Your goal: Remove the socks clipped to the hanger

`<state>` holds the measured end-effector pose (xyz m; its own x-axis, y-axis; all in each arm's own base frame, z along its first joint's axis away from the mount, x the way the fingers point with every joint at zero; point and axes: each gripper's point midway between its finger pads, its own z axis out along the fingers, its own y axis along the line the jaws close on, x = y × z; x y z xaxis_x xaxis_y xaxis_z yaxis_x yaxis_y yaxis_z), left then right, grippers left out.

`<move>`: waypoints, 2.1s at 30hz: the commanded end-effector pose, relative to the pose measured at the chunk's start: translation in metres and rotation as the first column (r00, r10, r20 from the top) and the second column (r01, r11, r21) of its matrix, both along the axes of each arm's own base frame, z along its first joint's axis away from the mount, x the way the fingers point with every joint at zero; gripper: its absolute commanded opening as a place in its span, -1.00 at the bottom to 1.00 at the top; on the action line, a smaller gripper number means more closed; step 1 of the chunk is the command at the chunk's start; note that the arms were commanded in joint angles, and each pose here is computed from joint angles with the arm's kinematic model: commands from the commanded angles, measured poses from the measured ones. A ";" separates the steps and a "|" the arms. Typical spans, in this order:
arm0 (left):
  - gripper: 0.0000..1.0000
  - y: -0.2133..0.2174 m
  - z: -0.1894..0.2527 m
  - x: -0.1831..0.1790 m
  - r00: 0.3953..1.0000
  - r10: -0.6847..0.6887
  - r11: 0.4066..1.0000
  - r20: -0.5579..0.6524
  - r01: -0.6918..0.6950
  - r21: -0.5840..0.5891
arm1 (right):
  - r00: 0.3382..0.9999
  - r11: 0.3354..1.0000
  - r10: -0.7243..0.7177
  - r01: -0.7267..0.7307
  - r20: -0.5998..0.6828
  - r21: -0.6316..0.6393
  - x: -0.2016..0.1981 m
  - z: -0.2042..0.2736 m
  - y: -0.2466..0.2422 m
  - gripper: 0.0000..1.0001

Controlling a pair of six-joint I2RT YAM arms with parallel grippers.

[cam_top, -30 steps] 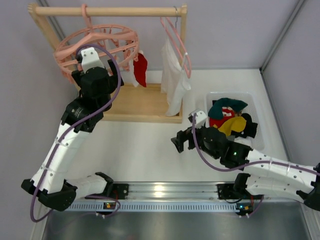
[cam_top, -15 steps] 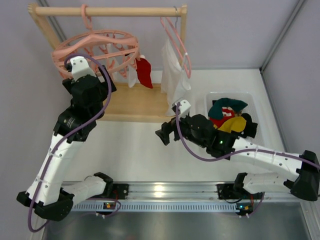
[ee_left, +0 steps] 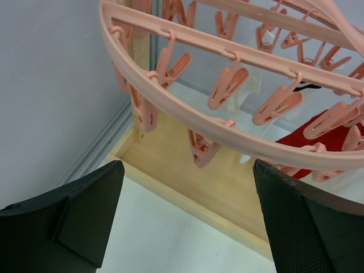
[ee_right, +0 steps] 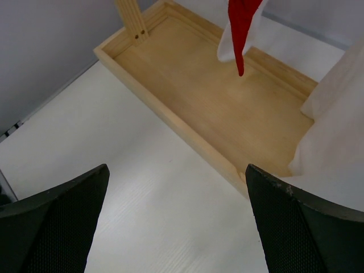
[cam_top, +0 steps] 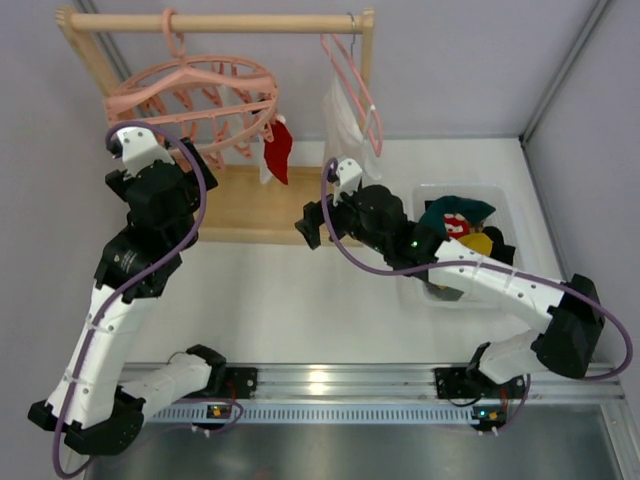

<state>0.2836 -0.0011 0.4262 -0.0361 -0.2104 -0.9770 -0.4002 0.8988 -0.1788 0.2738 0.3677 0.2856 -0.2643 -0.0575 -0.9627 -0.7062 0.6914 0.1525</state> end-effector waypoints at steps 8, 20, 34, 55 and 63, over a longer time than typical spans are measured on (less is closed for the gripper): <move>0.97 0.023 0.010 -0.011 0.995 0.096 0.995 0.034 -0.096 0.001 | 0.996 0.998 -0.028 0.024 0.082 0.049 0.078 0.033 0.023 0.99; 0.97 0.027 0.008 -0.005 0.995 0.097 0.995 0.016 -0.097 0.013 | 0.975 0.986 -0.145 0.129 0.169 0.103 0.152 0.026 0.045 0.99; 0.97 0.030 0.008 -0.011 0.996 0.089 0.996 0.023 -0.089 0.011 | 0.948 0.978 -0.132 0.076 0.289 0.196 0.202 0.021 0.086 0.47; 0.97 -0.059 -0.011 -0.034 0.883 -0.468 0.879 0.040 0.469 -0.086 | 0.918 0.920 -0.280 0.175 0.279 0.350 0.137 0.061 0.023 -1.00; 0.97 -0.085 -0.036 -0.066 0.779 -0.627 0.770 -0.002 0.619 -0.154 | 0.942 0.906 -0.274 0.187 0.192 0.380 0.080 0.056 -0.020 -1.00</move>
<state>0.2253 -0.0641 0.4111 -0.1555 -0.2698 -0.9503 0.1306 0.9479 -0.2905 0.3681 0.3631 0.3267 0.0031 0.2599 -0.9656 -0.5957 0.7761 0.2070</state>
